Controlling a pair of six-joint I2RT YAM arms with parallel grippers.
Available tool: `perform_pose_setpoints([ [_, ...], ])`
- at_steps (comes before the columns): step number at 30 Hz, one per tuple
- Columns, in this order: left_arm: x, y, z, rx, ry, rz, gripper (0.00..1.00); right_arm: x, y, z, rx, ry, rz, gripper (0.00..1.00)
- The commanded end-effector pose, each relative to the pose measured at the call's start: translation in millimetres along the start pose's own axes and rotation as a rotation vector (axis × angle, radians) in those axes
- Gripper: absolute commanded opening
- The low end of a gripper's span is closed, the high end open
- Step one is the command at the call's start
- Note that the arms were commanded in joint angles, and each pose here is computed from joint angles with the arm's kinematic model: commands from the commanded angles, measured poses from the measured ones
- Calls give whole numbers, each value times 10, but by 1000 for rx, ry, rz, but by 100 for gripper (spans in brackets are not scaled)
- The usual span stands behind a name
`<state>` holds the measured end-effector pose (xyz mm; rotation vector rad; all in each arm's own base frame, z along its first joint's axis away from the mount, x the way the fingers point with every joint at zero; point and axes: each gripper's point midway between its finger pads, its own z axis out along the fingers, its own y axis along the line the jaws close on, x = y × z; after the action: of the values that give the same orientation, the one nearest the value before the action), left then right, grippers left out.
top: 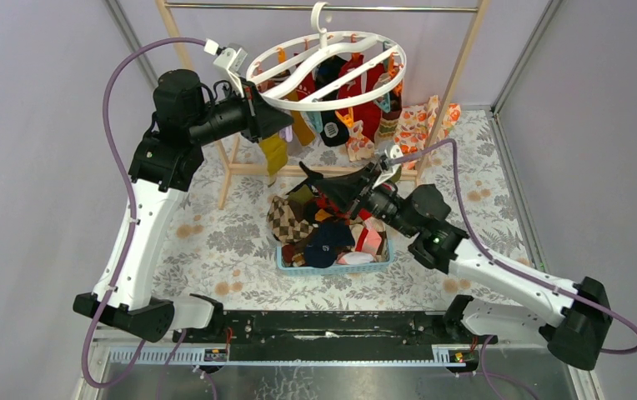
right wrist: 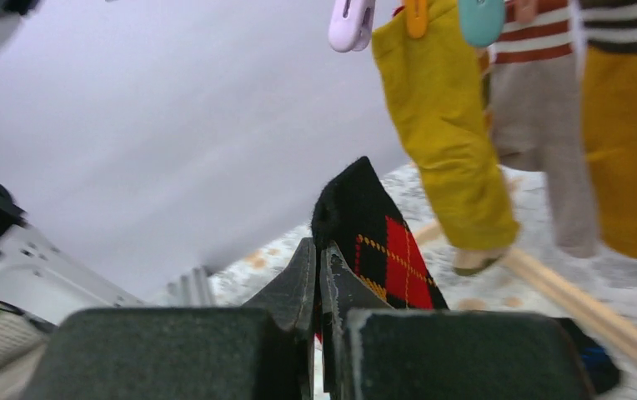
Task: Clip the socks to the hanger
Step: Pick up the sock from the bin.
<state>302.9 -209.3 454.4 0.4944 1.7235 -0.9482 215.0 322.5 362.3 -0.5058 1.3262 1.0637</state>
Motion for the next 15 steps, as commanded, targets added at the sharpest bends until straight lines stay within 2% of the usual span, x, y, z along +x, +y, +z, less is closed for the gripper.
perform_pose_setpoints([
  [1, 11, -183, 22, 110, 4, -39, 0, -244, 371, 139, -232, -87, 290, 0],
  [8, 44, -200, 42, 132, 7, -60, 0, -288, 378, 223, -351, -182, 493, 0],
  [13, 63, -138, 57, 103, -6, -71, 0, -358, 239, 259, -331, -297, 538, 0],
  [15, 83, -146, 60, 111, 1, -76, 0, -364, 203, 311, -316, -300, 543, 0],
])
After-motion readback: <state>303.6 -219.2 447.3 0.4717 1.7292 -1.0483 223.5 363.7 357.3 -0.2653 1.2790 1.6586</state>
